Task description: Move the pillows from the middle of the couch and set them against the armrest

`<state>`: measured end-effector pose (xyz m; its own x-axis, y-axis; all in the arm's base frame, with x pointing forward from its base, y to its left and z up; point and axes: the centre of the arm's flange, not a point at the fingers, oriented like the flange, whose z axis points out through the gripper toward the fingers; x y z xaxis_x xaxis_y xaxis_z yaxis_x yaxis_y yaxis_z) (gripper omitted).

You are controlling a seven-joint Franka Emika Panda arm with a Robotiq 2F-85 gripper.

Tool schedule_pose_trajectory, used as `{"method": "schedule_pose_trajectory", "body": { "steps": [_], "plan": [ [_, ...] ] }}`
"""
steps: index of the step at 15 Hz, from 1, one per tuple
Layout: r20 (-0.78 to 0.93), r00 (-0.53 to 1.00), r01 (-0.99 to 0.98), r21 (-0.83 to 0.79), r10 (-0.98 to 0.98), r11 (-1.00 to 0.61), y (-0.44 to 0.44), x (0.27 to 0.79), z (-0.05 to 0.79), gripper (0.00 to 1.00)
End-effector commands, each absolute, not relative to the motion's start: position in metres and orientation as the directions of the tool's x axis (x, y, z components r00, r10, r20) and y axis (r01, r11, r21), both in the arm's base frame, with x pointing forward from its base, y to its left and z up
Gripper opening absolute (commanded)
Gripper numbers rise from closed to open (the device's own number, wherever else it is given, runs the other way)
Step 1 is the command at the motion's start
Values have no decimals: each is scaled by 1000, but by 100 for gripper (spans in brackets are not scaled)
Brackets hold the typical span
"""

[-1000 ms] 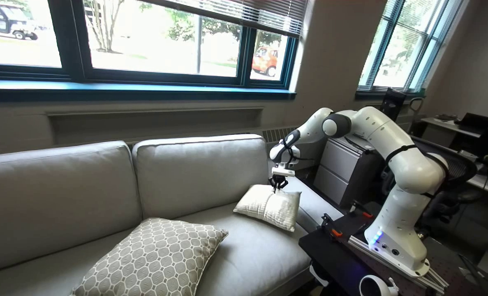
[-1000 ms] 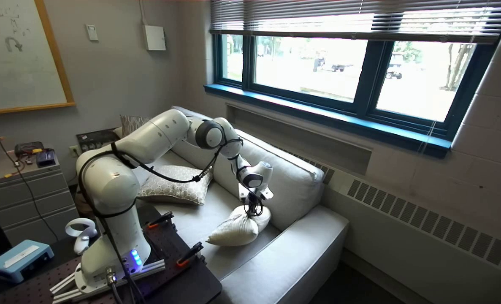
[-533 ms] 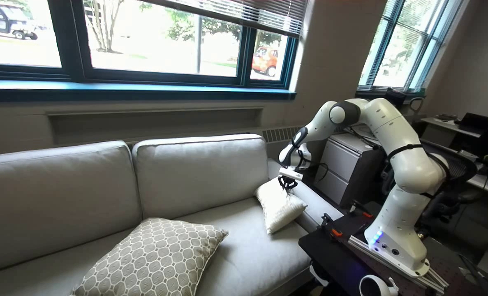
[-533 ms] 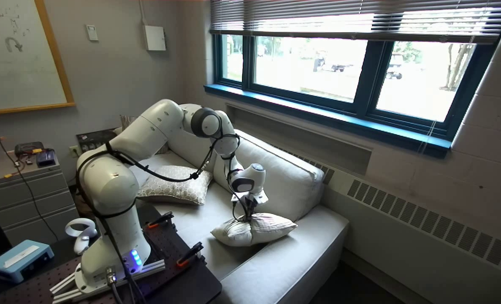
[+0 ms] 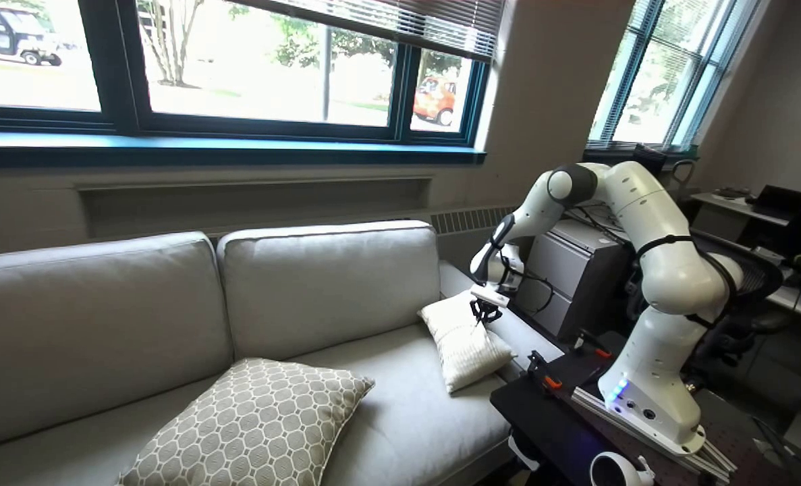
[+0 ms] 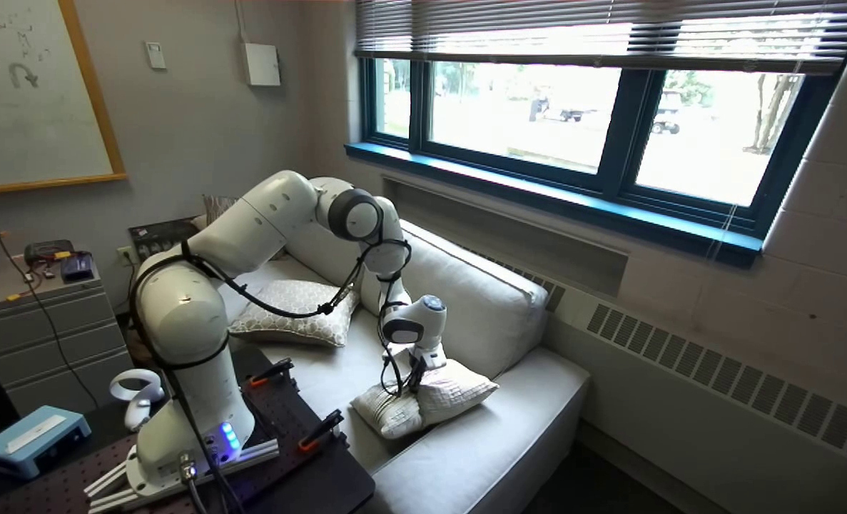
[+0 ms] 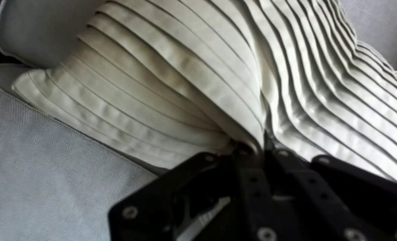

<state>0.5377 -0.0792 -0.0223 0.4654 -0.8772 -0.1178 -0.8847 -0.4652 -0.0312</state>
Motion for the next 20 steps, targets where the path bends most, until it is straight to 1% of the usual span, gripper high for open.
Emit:
{"method": "schedule_pose_trajectory", "body": {
  "steps": [1,9,14,17,18,19,20],
  "plan": [
    [-97,439,-898,-35,-893,-438,-83,537,7,8],
    [79,459,-887,-17,-885,-462,-49,547,107,8],
    [149,449,-890,-17,-881,-456,-49,572,122,8],
    [142,475,-877,2,-868,-480,-52,582,117,8],
    [121,507,-860,4,-854,-510,-51,584,116,5],
    [88,545,-837,-9,-834,-548,-48,586,115,22],
    [51,584,-809,-42,-810,-586,-41,588,115,30]
  ]
}}
